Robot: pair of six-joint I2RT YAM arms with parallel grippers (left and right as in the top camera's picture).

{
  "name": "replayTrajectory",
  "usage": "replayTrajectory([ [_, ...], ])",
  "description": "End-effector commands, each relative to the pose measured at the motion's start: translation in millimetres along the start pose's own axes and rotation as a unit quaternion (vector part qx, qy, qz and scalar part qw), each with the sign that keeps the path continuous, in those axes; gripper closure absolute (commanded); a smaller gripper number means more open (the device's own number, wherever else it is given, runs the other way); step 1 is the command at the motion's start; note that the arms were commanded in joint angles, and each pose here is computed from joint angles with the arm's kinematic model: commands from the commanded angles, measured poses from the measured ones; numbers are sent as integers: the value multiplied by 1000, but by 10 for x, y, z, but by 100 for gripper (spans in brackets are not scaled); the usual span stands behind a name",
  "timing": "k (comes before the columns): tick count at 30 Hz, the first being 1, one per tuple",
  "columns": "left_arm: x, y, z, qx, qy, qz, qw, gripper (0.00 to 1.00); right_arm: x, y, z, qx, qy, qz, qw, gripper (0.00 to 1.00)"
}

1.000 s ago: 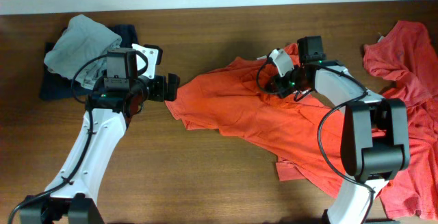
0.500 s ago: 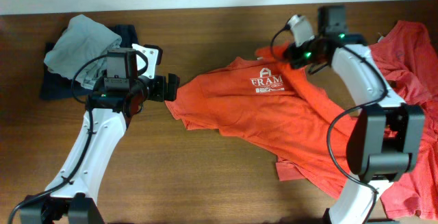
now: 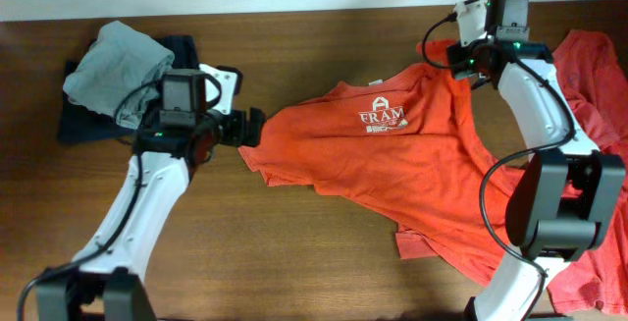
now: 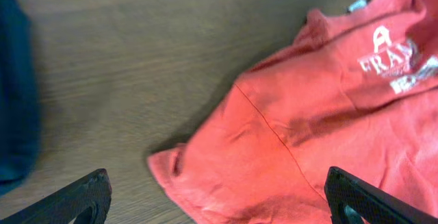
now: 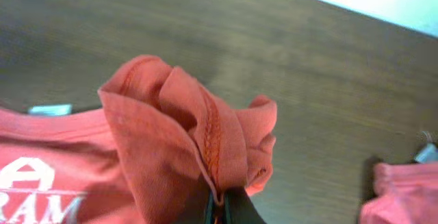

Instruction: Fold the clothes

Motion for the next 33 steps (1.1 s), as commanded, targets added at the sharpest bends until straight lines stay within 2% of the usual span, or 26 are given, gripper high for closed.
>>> replayTrajectory([
  [1,-81,-78,-228,-12,27,-7,1000,1,-134,-165,-175,-30,21,-13,999,96],
  [8,-180,-43,-560,-13,45,-10,999,2,-346,-246,-415,-42,48,-25,998,96],
  [13,-169,-99,-667,-46,40,-12,998,11,-473,-348,-528,-51,51,-67,995,95],
  [14,-162,-109,-685,-48,37,-14,998,18,-482,-369,-536,-54,49,-76,995,88],
  [16,-154,-123,-732,-50,32,-18,998,28,-489,-417,-531,-60,44,-95,993,66],
  [18,-165,-141,-788,-53,30,-21,998,30,-500,-454,-526,-65,40,-114,991,58],
  [21,-224,-183,-860,-55,39,-26,997,31,-519,-484,-521,-68,40,-125,989,23],
  [23,-249,-212,-895,-58,42,-29,997,32,-515,-491,-505,-68,39,-125,989,8],
  [28,-236,-263,-925,-63,34,-36,997,48,-409,-528,-246,-73,32,-136,988,3],
  [32,-225,-239,-931,-50,30,-37,998,52,-317,-534,78,-72,24,-176,981,2],
  [33,-225,-223,-936,-42,28,-37,998,56,-311,-524,157,-71,26,-187,979,2],
])
Point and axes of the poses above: each gripper's point midway between its finger pads, its own z axis back along the fingers, its own y axis along the line the jaws close on, x = y × z, the point moved 6 cm from there along z, back along the fingers, and after that the axes turned 15 degrees about z, right-handed, at the moved point
